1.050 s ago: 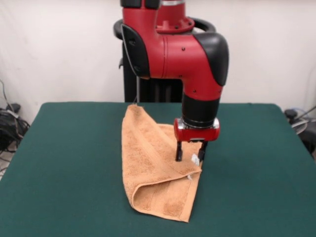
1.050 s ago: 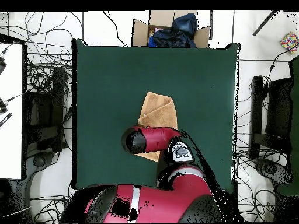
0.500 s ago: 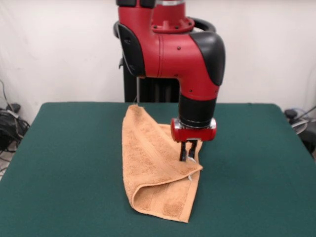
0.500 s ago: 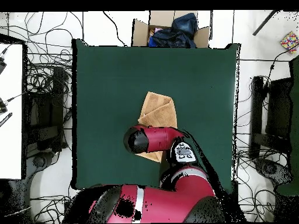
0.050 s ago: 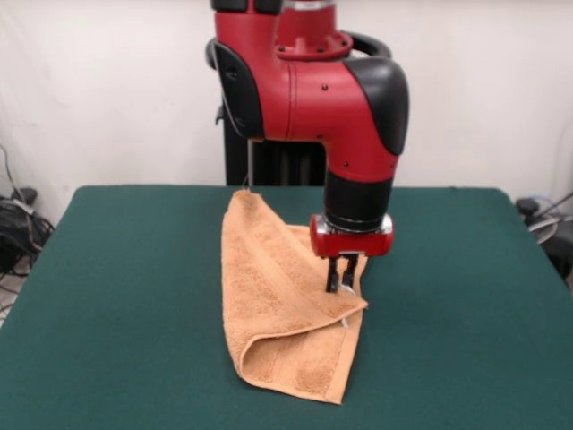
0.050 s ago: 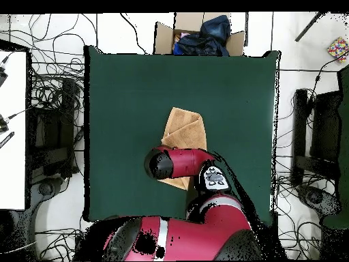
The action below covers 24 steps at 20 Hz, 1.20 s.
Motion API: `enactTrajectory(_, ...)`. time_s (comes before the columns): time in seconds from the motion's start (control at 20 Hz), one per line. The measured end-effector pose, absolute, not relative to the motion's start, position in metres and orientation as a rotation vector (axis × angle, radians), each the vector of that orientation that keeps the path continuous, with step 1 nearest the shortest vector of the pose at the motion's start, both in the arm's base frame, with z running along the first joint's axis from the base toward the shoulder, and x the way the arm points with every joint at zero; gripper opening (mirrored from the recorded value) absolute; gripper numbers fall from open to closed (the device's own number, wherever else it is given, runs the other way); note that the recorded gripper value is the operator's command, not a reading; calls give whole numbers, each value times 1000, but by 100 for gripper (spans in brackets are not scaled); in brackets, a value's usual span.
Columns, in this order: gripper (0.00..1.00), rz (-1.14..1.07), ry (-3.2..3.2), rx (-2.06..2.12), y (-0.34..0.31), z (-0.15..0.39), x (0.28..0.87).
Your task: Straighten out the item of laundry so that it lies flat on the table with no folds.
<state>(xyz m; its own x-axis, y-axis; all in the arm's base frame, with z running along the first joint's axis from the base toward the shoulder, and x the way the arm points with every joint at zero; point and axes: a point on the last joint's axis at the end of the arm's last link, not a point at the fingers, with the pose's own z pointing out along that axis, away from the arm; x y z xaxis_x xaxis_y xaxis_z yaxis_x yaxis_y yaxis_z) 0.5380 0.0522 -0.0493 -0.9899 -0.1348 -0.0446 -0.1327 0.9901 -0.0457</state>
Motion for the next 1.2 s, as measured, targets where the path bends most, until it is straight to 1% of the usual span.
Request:
enactTrajectory(0.85,0,-69,3081,-205,53,-41,540)
enactTrajectory(1.2,0,-89,3093,-177,54,-2,548)
